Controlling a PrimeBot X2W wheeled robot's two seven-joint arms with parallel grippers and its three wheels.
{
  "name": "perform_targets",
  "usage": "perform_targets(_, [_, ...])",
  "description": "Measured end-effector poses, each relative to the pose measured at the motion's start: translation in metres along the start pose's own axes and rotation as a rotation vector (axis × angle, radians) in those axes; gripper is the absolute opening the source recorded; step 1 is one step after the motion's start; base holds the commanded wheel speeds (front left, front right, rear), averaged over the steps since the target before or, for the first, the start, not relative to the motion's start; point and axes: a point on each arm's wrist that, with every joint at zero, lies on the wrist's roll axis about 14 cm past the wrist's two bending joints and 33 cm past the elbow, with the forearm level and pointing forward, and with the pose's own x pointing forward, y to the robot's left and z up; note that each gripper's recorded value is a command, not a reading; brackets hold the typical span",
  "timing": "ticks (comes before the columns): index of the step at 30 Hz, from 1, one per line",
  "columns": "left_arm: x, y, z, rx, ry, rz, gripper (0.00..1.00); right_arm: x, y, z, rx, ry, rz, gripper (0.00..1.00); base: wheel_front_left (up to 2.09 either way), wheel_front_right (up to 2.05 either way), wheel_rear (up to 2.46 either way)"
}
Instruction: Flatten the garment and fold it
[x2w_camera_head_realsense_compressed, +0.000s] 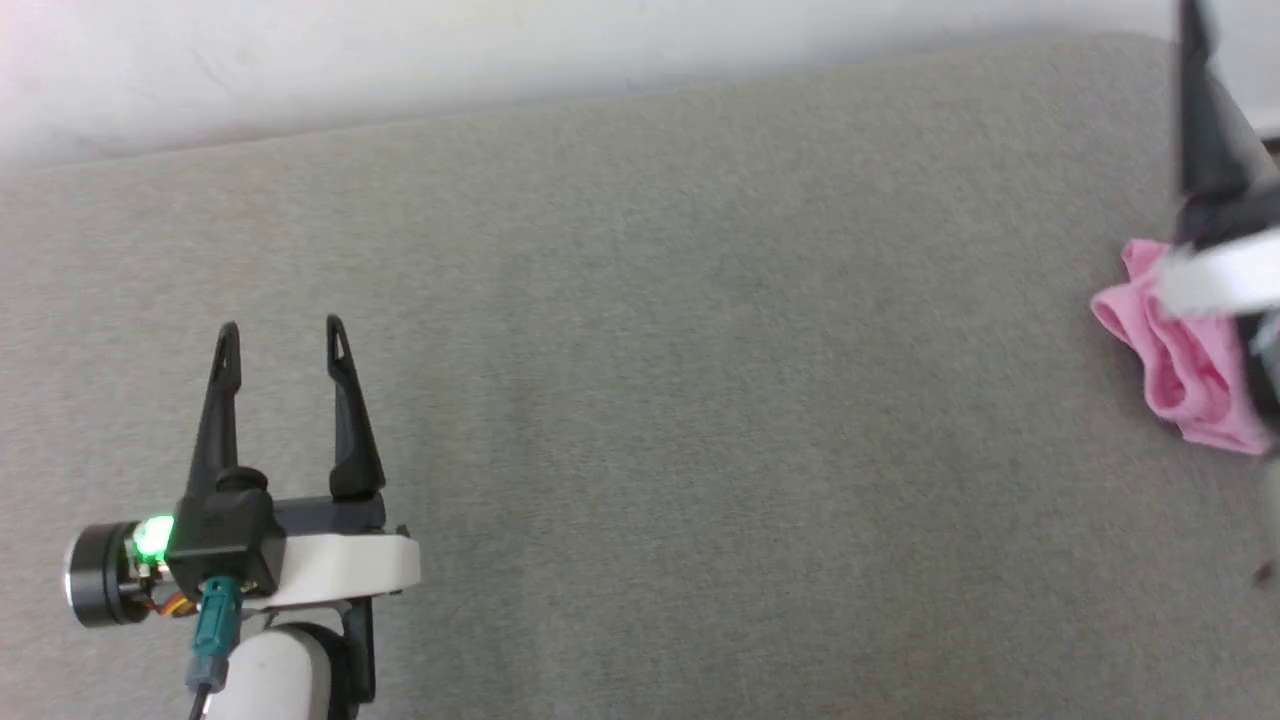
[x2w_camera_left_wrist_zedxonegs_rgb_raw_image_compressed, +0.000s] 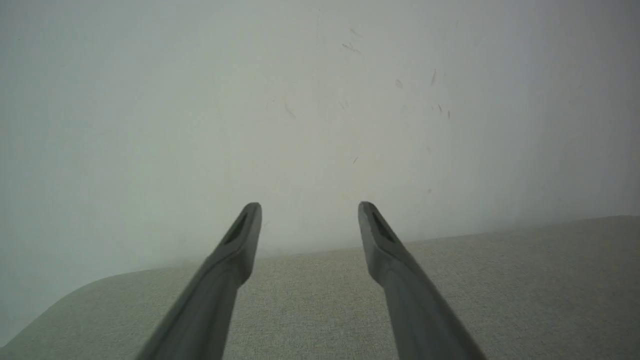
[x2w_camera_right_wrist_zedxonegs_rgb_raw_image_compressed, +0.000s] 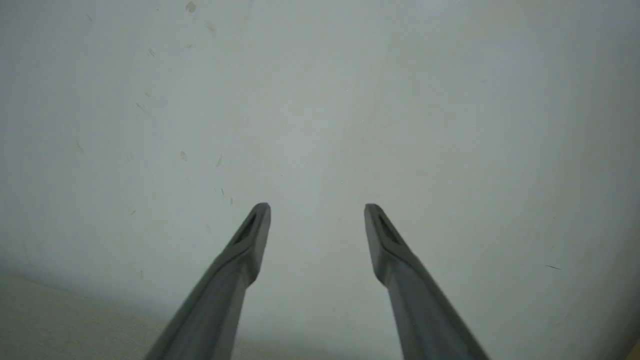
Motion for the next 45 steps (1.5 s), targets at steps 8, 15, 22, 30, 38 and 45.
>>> perform_targets(8, [-0.029,0.017,-0.004,0.009,0.056,0.044,1.00,-0.050,0.066,-0.025,0.212,0.088,0.033,1.00,0.00,0.00,0.00])
perform_targets(15, [-0.045,0.030,-0.001,0.015,0.070,0.067,1.00,-0.096,0.093,-0.035,0.301,0.165,0.006,1.00,0.00,0.00,0.00])
perform_targets(22, [-0.066,0.038,-0.002,0.009,0.091,0.088,1.00,-0.122,0.103,-0.027,0.299,0.172,0.014,1.00,0.00,0.00,0.00])
perform_targets(30, [-0.070,0.039,0.001,0.003,0.088,0.086,0.00,-0.124,0.108,-0.023,0.298,0.168,0.028,0.00,0.00,0.00,0.00])
perform_targets(38, [-0.070,0.039,0.000,0.002,0.096,0.086,0.00,-0.124,0.108,-0.024,0.297,0.176,0.030,0.00,0.00,0.00,0.00])
perform_targets(45, [-0.070,0.038,-0.001,-0.001,0.107,0.079,0.00,-0.125,0.109,-0.025,0.297,0.189,0.032,0.00,0.00,0.00,0.00])
